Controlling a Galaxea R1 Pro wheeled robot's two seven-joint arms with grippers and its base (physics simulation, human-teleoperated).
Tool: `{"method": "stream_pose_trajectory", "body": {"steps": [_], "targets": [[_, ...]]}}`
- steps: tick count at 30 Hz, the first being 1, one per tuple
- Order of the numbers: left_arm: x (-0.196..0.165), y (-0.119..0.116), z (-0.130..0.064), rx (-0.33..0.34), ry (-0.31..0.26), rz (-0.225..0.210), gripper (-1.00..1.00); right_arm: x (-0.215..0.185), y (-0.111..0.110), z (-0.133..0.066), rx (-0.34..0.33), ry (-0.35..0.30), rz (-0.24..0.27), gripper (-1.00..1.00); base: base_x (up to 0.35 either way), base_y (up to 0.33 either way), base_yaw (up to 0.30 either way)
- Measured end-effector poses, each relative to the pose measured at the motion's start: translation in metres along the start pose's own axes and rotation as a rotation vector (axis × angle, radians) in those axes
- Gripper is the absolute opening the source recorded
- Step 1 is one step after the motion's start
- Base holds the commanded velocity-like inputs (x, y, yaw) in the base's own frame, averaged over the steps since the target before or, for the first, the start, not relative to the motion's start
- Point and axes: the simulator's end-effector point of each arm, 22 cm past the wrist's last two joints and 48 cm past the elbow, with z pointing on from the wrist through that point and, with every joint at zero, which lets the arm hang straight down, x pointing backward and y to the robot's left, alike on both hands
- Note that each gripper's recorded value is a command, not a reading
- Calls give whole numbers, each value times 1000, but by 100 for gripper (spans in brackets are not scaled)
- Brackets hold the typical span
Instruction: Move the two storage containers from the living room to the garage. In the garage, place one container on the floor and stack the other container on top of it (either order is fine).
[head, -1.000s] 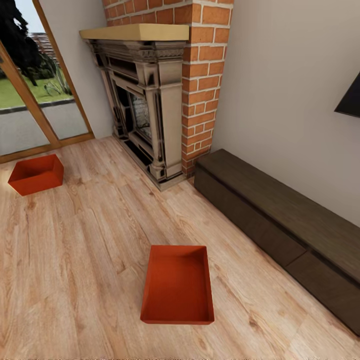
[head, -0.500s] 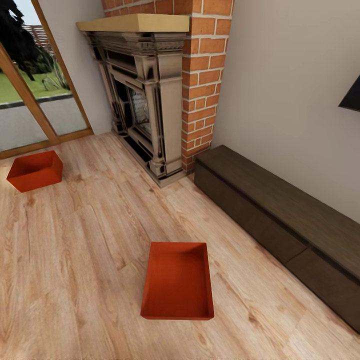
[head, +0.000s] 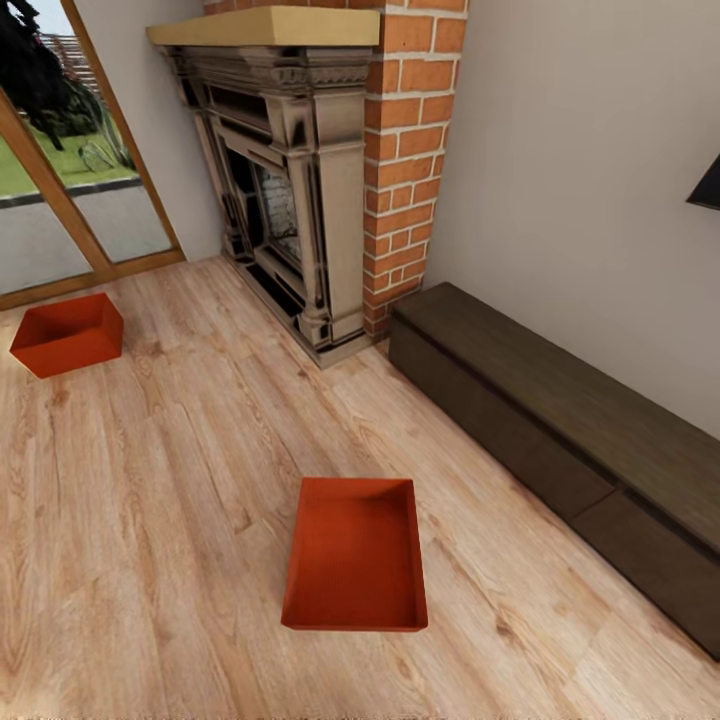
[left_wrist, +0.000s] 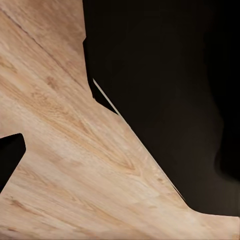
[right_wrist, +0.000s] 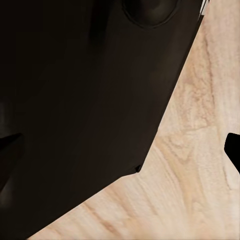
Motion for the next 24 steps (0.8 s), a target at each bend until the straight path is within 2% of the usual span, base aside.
{"method": "stream_pose_trajectory", "body": {"steps": [24], "targets": [[5, 0, 0, 0, 12, 1, 100, 5, 0, 0, -3, 12, -13, 100, 0, 0, 0]]}}
